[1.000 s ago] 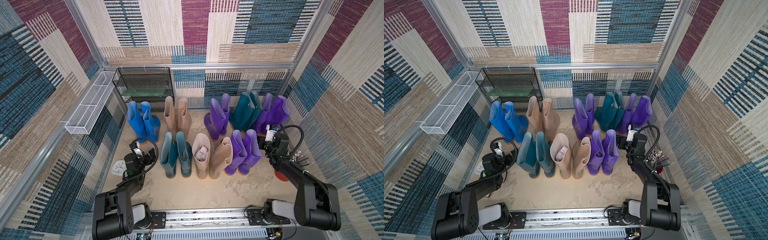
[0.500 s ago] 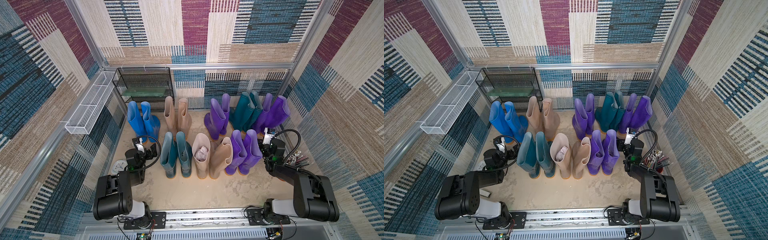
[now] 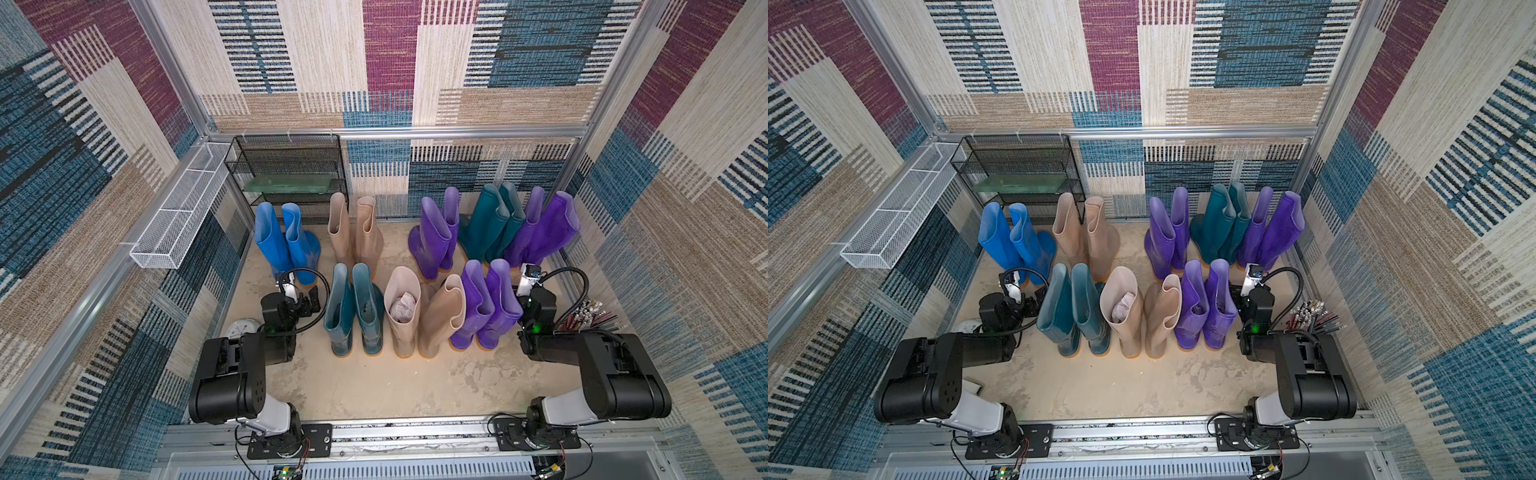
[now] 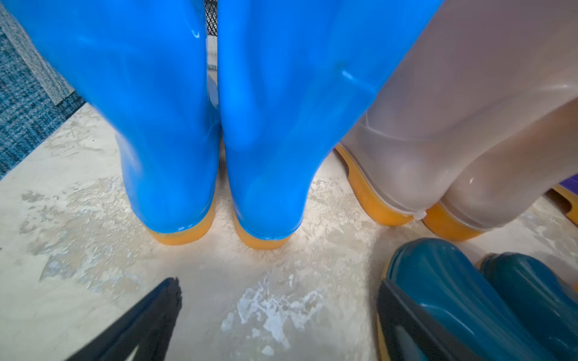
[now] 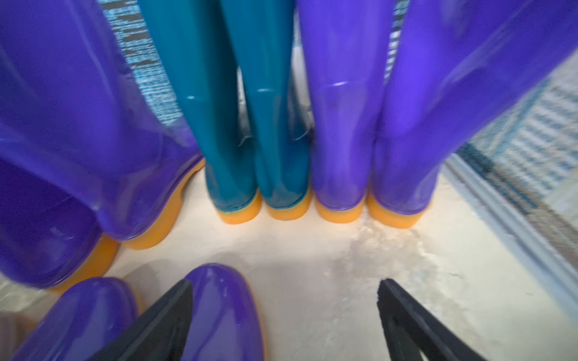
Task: Match and arrange rain boots in pairs
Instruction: Reset both arms
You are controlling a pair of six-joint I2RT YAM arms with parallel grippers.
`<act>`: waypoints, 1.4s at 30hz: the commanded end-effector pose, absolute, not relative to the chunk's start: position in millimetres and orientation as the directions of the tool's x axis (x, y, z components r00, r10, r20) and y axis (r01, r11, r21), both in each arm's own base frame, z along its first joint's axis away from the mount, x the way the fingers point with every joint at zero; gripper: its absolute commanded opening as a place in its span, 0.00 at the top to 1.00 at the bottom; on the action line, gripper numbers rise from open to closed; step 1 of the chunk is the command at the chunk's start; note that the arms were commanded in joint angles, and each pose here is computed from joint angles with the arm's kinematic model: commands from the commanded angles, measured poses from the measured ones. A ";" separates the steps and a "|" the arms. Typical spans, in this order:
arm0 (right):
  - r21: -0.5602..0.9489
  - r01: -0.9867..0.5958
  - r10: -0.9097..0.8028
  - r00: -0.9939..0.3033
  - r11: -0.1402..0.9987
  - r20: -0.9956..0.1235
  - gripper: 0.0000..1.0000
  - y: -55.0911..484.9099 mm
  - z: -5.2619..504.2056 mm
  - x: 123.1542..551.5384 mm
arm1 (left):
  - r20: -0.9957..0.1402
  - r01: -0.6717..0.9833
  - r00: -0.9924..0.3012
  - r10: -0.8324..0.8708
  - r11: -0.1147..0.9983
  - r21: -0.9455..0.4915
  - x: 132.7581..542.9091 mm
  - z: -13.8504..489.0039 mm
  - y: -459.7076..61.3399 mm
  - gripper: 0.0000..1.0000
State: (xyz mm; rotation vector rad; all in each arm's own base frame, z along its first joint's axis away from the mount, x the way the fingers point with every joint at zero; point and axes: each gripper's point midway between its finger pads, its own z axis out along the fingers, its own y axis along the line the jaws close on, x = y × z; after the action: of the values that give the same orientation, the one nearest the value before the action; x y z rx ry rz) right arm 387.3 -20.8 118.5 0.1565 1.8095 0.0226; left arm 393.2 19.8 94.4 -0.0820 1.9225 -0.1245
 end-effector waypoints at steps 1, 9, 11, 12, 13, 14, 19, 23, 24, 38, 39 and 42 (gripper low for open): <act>0.083 0.140 0.105 -0.159 0.987 -0.982 0.05 -28.2 135.2 390.5 | -0.930 0.011 -0.357 -0.090 0.995 -0.100 395.9 93.4 19.3 0.00; 0.068 0.122 0.086 -0.147 0.990 -0.985 0.05 -23.4 136.5 388.4 | -0.920 0.034 -0.387 -0.056 0.997 -0.075 400.5 92.4 12.3 0.00; 0.061 0.124 0.079 -0.144 0.990 -0.986 0.05 -22.0 137.2 386.7 | -0.919 0.034 -0.390 -0.056 0.997 -0.075 400.4 91.9 12.4 0.00; 0.054 0.127 0.072 -0.144 0.990 -0.987 0.05 -20.9 136.8 386.1 | -0.918 0.038 -0.393 -0.052 0.997 -0.073 400.8 91.7 11.6 0.00; 0.058 0.126 0.076 -0.146 0.990 -0.986 0.05 -21.1 136.4 386.2 | -0.917 0.049 -0.396 -0.046 0.996 -0.071 401.3 91.4 9.4 0.00; 0.057 0.126 0.075 -0.142 0.990 -0.987 0.05 -21.1 137.3 386.6 | -0.917 0.055 -0.397 -0.040 0.996 -0.068 402.0 91.5 8.5 0.00; 0.063 0.116 0.080 -0.148 0.991 -0.986 0.05 -21.2 136.3 387.0 | -0.915 0.056 -0.402 -0.037 0.996 -0.065 402.1 90.8 7.3 0.00; 0.063 0.115 0.080 -0.149 0.991 -0.986 0.05 -21.3 136.1 386.9 | -0.915 0.057 -0.401 -0.037 0.996 -0.065 402.1 91.1 7.2 0.00; 0.064 0.115 0.080 -0.148 0.991 -0.986 0.05 -21.4 136.5 387.0 | -0.915 0.056 -0.402 -0.037 0.996 -0.065 402.1 90.7 7.4 0.00; 0.065 0.111 0.082 -0.152 0.992 -0.985 0.05 -21.3 135.8 388.0 | -0.915 0.056 -0.401 -0.037 0.996 -0.065 402.1 90.9 7.4 0.00; 0.066 0.110 0.082 -0.151 0.992 -0.985 0.05 -21.3 136.1 388.1 | -0.915 0.057 -0.401 -0.037 0.996 -0.065 402.1 91.2 7.3 0.00; 0.056 0.071 0.067 -0.159 0.996 -0.985 0.05 -16.1 135.3 389.5 | -0.915 0.057 -0.401 -0.037 0.996 -0.065 402.1 91.2 7.2 0.00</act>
State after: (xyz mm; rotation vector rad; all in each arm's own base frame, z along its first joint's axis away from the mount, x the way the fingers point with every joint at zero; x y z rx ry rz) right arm 384.9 -21.8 123.2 0.1522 1.7745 -0.0233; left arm 400.1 7.2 88.6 -0.0139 1.9890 -0.1203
